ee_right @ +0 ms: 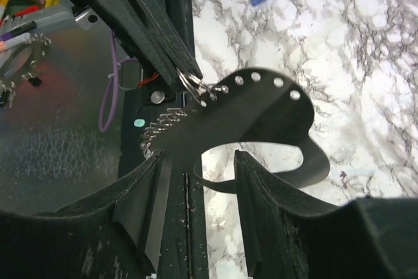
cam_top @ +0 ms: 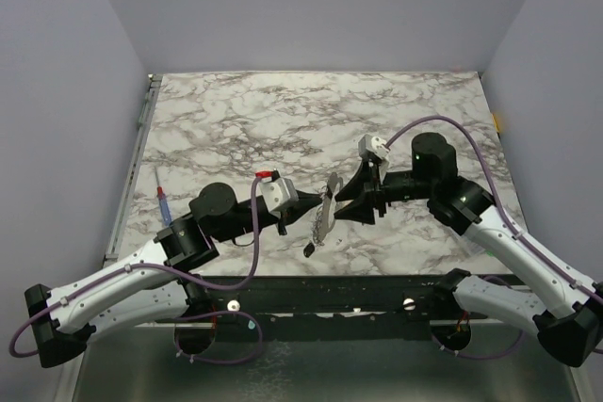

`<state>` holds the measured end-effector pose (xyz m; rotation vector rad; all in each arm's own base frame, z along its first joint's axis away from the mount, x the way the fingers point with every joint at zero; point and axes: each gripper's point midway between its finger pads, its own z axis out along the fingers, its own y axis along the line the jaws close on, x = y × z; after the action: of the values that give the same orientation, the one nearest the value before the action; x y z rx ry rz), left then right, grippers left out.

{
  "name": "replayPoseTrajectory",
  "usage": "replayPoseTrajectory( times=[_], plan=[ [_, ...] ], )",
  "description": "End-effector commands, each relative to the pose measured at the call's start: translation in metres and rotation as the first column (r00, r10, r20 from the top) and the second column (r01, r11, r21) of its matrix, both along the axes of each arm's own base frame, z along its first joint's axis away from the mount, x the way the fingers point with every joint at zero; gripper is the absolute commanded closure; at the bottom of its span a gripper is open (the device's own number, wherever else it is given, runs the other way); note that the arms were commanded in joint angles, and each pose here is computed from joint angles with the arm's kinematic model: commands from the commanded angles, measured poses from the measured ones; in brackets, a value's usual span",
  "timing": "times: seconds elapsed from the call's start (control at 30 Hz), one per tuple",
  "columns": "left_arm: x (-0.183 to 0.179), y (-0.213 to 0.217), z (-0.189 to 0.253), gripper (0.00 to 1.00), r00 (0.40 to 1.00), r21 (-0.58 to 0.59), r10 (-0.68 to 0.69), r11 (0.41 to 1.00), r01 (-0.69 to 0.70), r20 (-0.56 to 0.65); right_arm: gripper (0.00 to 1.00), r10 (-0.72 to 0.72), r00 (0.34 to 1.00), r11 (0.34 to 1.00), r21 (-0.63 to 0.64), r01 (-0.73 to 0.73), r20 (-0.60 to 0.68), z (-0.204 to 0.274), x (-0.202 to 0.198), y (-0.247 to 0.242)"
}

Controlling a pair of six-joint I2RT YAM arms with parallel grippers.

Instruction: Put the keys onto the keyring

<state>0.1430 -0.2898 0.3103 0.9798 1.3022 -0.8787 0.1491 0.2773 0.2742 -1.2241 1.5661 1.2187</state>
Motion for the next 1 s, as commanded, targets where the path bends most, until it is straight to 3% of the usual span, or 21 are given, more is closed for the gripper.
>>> replayPoseTrajectory(
  times=[0.0,0.13,0.23,0.43,0.57,0.97],
  plan=[
    [-0.007,-0.005,0.022,1.00,0.992,-0.013,-0.067,0.998,0.069,0.106,0.49,0.055,0.993,0.993,0.099,-0.065,0.104,0.024,-0.002,0.009],
    [-0.001,-0.005,0.025,1.00,0.995,-0.034,-0.032,0.999,0.036,0.098,0.46,0.006,0.995,0.997,0.073,-0.013,0.104,0.020,0.013,0.012],
    [0.008,0.002,0.031,1.00,0.995,-0.072,0.036,0.997,-0.030,0.092,0.39,-0.117,0.986,0.993,0.038,0.114,0.115,0.020,0.031,0.005],
    [0.002,0.008,0.040,1.00,0.992,-0.063,0.025,0.998,-0.017,0.122,0.17,-0.265,0.957,0.964,0.061,0.259,0.118,0.028,0.042,-0.009],
    [-0.002,0.009,0.048,1.00,0.992,-0.078,0.008,0.997,0.002,0.126,0.13,-0.321,0.946,0.947,0.017,0.320,0.041,0.017,0.049,-0.013],
    [-0.018,0.021,0.078,1.00,0.995,-0.293,-0.009,0.955,0.038,0.101,0.11,-0.202,0.957,0.969,0.102,0.227,-0.208,0.006,0.015,-0.015]
  ],
)
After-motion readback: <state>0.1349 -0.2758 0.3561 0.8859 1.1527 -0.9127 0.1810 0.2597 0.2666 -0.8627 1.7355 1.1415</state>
